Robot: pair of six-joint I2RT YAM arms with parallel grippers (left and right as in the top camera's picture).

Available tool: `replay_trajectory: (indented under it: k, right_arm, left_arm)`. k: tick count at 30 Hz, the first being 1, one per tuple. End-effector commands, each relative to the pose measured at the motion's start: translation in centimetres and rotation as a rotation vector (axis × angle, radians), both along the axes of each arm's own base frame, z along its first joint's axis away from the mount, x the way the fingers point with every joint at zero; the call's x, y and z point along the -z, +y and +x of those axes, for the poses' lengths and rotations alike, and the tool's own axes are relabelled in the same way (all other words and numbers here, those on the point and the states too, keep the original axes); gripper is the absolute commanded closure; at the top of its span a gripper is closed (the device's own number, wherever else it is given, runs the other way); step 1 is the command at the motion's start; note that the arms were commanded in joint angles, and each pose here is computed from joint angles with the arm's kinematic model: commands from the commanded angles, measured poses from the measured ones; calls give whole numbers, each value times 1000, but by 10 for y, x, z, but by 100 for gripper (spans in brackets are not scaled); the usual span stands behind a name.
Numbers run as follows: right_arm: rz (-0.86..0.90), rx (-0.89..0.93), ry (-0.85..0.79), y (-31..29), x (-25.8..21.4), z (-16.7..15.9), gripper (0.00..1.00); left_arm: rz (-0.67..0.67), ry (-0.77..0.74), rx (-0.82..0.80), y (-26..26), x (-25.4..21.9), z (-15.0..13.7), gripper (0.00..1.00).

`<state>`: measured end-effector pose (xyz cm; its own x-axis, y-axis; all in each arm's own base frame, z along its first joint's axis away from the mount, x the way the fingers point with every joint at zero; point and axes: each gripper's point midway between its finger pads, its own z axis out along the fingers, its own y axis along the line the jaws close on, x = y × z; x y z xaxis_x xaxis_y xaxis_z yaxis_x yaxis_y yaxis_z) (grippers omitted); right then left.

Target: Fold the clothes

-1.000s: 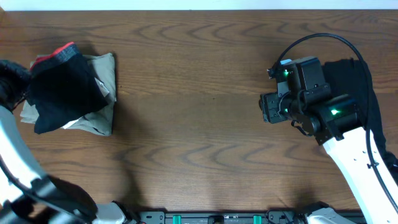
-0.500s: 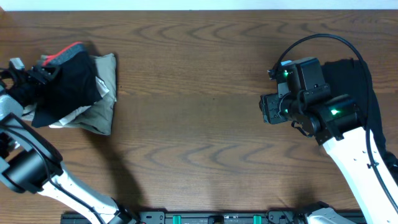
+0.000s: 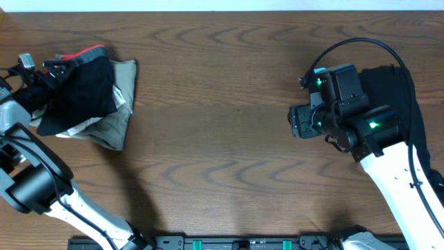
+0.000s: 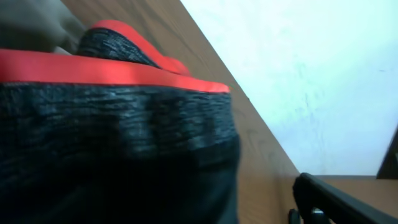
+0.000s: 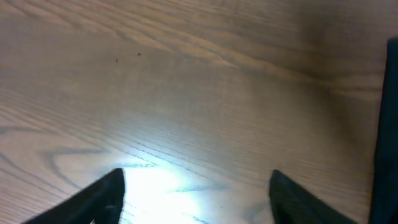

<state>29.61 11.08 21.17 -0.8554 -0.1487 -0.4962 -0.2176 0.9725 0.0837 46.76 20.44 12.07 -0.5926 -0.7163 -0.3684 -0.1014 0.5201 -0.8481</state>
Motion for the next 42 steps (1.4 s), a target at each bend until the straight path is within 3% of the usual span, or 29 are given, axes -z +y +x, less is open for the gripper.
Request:
replay_trajectory:
  k: [1, 8, 11, 17, 23, 29, 36, 42]
  right_arm:
    - [-6, 14, 1, -3, 1, 2, 19]
    - [0, -10, -57, 1, -6, 13, 1]
    - [-5, 0, -83, -1, -9, 19, 1]
    - [-15, 64, -119, -17, -11, 36, 1]
    - [-9, 133, -153, -36, -9, 60, 1]
    - [-7, 139, -167, -36, -9, 66, 1]
    - [-20, 234, -121, -53, -16, 33, 1]
    - [35, 223, -279, -54, -39, -10, 1]
  left_arm:
    - [126, -59, 15, -19, -54, -4, 2]
    - [470, -119, 35, -83, -150, -25, 2]
    - [565, -125, 112, -137, -167, -33, 2]
    - [679, -38, 284, -229, -151, -52, 2]
    - [861, 67, 314, -261, -125, -59, 2]
    - [877, 89, 346, -272, -120, -66, 2]
    - [862, 205, 387, -266, -114, -107, 2]
    - [871, 103, 350, -262, -133, -146, 2]
